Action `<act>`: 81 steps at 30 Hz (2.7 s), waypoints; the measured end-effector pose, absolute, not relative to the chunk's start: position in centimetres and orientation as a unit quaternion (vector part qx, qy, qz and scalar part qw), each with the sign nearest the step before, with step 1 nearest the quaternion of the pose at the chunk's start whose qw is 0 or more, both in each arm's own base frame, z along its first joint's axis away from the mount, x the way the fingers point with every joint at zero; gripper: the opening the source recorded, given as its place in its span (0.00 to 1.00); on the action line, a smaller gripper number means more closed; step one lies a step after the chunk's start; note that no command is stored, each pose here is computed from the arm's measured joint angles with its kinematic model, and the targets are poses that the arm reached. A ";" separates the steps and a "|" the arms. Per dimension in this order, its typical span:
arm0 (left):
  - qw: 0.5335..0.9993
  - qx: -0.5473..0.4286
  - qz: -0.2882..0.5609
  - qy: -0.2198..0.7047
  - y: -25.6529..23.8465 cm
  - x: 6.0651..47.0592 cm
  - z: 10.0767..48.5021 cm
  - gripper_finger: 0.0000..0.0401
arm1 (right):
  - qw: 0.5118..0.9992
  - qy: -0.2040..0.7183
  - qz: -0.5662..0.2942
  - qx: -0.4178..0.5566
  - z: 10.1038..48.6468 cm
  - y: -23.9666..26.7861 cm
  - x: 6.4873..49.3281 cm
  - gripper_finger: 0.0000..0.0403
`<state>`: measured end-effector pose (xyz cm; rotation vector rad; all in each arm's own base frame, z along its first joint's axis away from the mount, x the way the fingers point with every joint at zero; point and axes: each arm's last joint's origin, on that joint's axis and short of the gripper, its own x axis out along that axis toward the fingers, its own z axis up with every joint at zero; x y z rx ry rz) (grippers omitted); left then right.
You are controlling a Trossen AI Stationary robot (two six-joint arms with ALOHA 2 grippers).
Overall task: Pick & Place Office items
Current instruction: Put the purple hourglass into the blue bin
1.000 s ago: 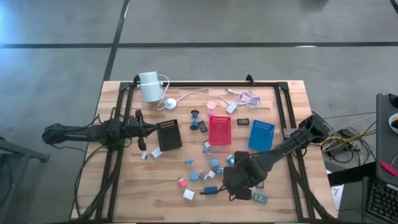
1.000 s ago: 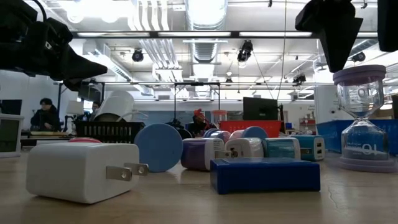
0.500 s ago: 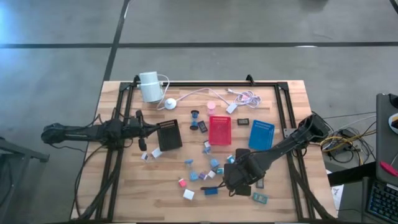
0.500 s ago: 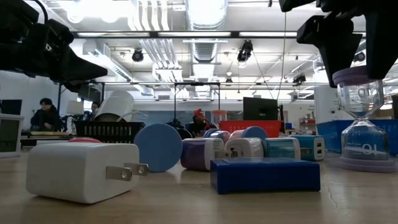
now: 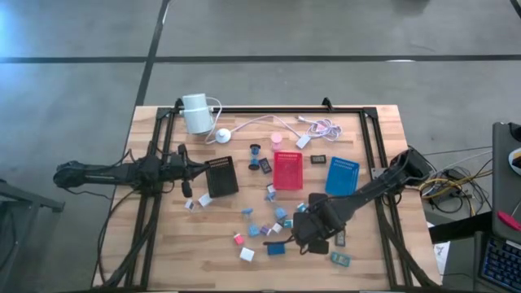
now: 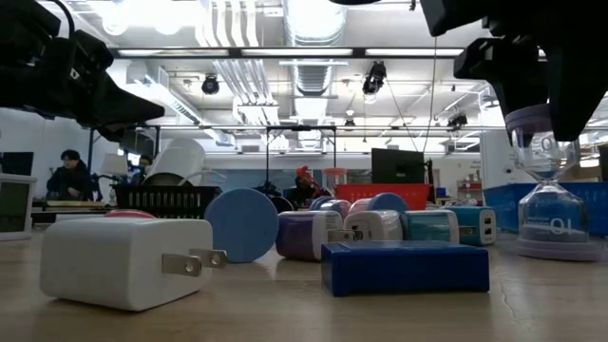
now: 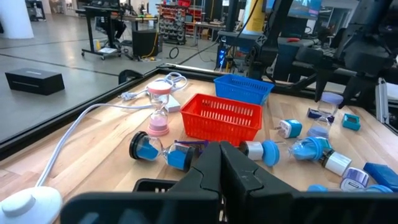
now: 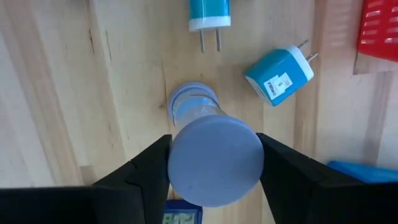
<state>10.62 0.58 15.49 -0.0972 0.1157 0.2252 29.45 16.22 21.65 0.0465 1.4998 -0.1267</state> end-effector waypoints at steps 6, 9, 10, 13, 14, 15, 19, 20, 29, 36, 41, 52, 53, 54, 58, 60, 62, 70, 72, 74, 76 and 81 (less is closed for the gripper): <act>0.991 -0.048 0.113 0.062 0.6 10.7 15.4 0.01 | 0.740 0.672 -0.026 0.018 23.0 16.2 29.5 0.48; 0.990 -0.048 0.113 0.062 0.6 10.7 15.4 0.01 | 0.761 0.648 -0.021 0.020 24.5 15.8 29.0 0.48; 0.991 -0.048 0.113 0.062 0.6 10.7 15.4 0.01 | 0.770 0.638 -0.020 0.022 25.1 15.6 28.8 0.48; 0.990 -0.048 0.113 0.062 0.6 10.7 15.4 0.01 | 0.802 0.596 -0.013 0.035 26.9 14.8 27.9 0.48; 0.990 -0.048 0.113 0.063 0.6 10.7 15.4 0.01 | 0.814 0.579 -0.009 0.038 27.6 14.5 27.5 0.48; 0.990 -0.047 0.113 0.063 0.6 10.7 15.4 0.01 | 0.828 0.559 -0.005 0.043 28.2 14.2 27.1 0.48; 0.990 -0.046 0.114 0.064 0.6 10.7 15.4 0.01 | 0.882 0.467 0.014 0.064 30.2 12.5 25.0 0.48; 0.990 -0.046 0.113 0.064 0.6 10.7 15.4 0.01 | 0.894 0.442 0.013 0.071 30.5 11.9 24.3 0.48; 0.990 -0.045 0.114 0.069 0.6 10.7 15.3 0.01 | 0.950 0.274 0.029 0.145 30.0 7.8 17.3 0.48; 0.990 -0.045 0.114 0.075 0.6 10.8 15.2 0.01 | 0.967 0.186 0.025 0.170 27.1 5.9 13.8 0.48; 0.989 -0.044 0.114 0.080 0.6 10.8 15.1 0.01 | 0.975 0.143 0.027 0.170 24.5 5.2 12.6 0.48; 0.989 -0.045 0.114 0.082 0.6 10.9 15.1 0.01 | 0.979 0.091 0.026 0.180 19.7 4.6 11.6 0.48; 0.989 -0.045 0.114 0.082 0.6 10.9 15.1 0.01 | 0.979 0.090 0.027 0.181 19.4 4.6 11.6 0.48; 0.989 -0.045 0.114 0.082 0.6 10.9 15.1 0.01 | 0.979 0.089 0.027 0.181 19.1 4.6 11.5 0.48; 0.989 -0.043 0.114 0.083 0.6 10.9 15.0 0.01 | 0.978 0.087 0.017 0.187 18.9 4.4 11.4 0.48; 0.989 -0.042 0.114 0.083 0.6 10.9 15.1 0.01 | 0.977 0.099 0.006 0.190 19.3 4.3 11.3 0.48; 0.989 -0.042 0.114 0.082 0.6 10.9 15.1 0.01 | 0.973 0.127 -0.013 0.191 20.6 4.0 11.3 0.48; 0.989 -0.042 0.115 0.083 0.6 10.9 15.0 0.01 | 0.927 0.283 -0.142 0.202 27.9 2.9 10.6 0.48; 0.989 -0.041 0.115 0.084 0.6 10.9 15.0 0.01 | 0.905 0.325 -0.176 0.209 29.3 2.8 10.6 0.48; 0.989 -0.035 0.115 0.084 0.6 10.9 15.0 0.01 | 0.884 0.362 -0.203 0.215 30.4 2.8 10.6 0.48; 0.989 -0.031 0.115 0.085 0.6 10.9 15.0 0.01 | 0.861 0.401 -0.221 0.221 31.4 2.9 10.8 0.48; 0.989 -0.030 0.115 0.085 0.6 10.9 15.0 0.01 | 0.805 0.490 -0.263 0.205 33.1 2.9 11.6 0.48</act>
